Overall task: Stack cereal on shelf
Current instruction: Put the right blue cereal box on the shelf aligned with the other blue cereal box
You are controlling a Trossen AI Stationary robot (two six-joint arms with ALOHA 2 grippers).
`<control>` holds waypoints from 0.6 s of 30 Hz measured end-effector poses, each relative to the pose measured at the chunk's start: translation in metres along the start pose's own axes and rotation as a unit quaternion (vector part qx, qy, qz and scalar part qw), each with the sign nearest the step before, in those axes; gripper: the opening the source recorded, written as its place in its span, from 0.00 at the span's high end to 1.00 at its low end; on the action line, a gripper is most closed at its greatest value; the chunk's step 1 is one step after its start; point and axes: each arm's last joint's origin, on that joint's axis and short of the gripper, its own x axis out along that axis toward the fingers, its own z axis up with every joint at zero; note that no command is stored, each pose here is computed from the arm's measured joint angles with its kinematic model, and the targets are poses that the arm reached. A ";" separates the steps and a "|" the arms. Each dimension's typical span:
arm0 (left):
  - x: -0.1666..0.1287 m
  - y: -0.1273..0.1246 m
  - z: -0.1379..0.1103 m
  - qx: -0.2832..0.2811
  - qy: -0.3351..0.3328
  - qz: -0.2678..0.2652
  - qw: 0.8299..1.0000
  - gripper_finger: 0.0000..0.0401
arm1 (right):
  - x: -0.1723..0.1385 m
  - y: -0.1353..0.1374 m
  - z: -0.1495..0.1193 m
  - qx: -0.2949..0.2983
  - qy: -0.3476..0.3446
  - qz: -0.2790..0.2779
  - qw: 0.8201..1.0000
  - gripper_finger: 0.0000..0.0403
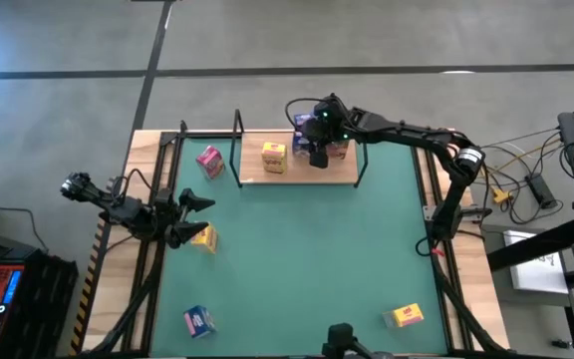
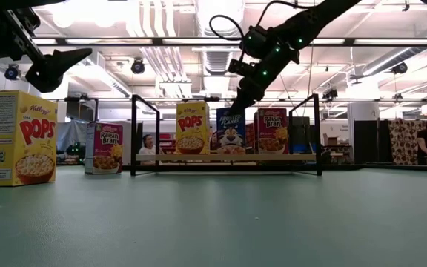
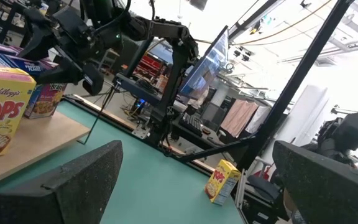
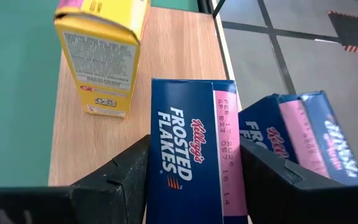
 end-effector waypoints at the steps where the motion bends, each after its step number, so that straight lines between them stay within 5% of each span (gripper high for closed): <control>1: 0.000 0.000 0.000 0.000 0.000 0.000 1.000 0.01 | -0.001 -0.001 0.001 0.000 0.000 0.000 1.000 0.51; 18: 0.000 0.000 0.000 0.000 0.000 0.000 1.000 0.01 | -0.008 -0.002 0.008 0.006 0.013 0.014 1.000 0.51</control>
